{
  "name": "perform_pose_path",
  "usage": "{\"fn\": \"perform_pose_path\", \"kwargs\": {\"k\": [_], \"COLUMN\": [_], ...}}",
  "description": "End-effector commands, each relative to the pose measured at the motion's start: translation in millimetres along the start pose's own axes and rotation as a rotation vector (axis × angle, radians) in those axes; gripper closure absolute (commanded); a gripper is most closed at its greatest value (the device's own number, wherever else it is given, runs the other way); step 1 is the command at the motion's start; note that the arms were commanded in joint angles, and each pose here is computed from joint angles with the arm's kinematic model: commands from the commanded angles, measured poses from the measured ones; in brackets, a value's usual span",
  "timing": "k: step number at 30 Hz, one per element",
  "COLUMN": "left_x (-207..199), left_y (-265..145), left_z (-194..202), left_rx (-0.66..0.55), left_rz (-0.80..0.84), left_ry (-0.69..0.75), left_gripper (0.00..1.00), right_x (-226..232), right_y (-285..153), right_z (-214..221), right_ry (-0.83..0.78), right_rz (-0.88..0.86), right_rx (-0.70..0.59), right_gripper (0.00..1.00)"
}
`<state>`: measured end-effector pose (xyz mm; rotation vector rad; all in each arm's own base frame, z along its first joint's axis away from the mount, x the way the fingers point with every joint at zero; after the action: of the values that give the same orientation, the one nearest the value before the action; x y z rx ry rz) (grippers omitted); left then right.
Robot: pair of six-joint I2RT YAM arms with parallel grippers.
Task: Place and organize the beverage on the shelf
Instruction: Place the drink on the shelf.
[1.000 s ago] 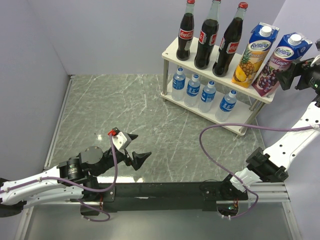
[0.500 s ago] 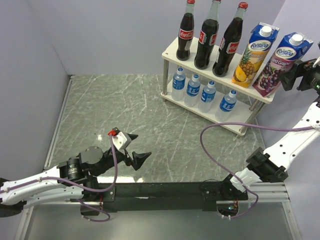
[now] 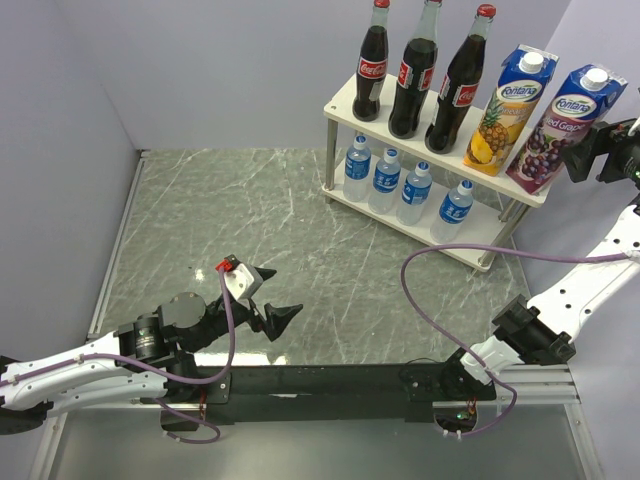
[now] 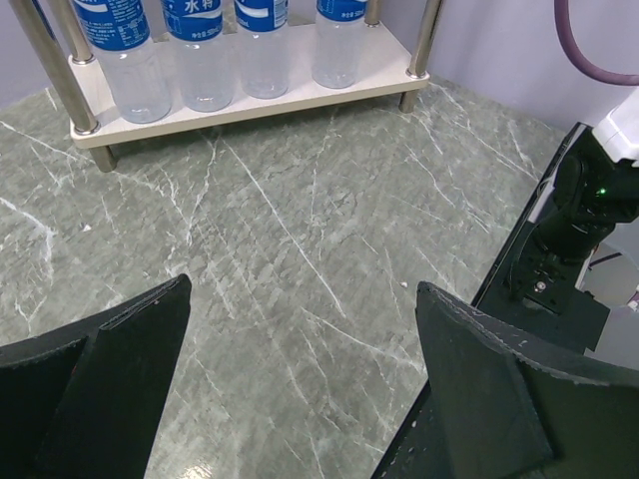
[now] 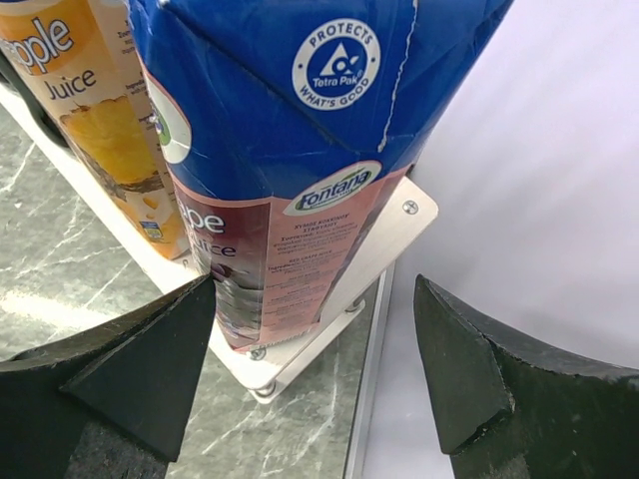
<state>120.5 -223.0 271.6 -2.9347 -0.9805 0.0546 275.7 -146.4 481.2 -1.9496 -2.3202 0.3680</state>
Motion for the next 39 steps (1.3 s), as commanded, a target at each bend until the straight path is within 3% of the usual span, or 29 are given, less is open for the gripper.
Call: {"fn": "perform_pose_path", "kwargs": {"k": [1, 21, 39], "left_x": [-4.4, -3.9, -4.7], "left_y": [-0.9, -0.9, -2.3], "left_z": [-17.2, -16.8, -18.8], "left_rx": [-0.048, -0.046, -0.055], "left_rz": [0.027, 0.025, 0.032], "left_ry": [-0.001, 0.001, -0.006], "left_gripper": [0.0, 0.0, 0.0], "right_x": [-11.4, -23.1, 17.0], "right_y": [-7.4, -5.7, -28.6], "right_z": [-1.5, 2.2, -14.9], "right_ry": [-0.041, -0.017, -0.086], "right_rz": [0.073, 0.095, 0.074], "right_rx": [0.008, 0.016, -0.023], "right_gripper": [0.15, 0.15, 0.07]}}
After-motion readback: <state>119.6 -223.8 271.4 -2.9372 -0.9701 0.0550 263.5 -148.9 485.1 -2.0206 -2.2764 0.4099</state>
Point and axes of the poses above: each gripper's point midway between its finger pads, its own y axis out along the fingers, its own x axis along the line the jaws close on, z = x × y, the point moved 2 cm from there along -y, back along the fingers, and after that the axes turned 4 degrees about y, right-handed, at the moved point
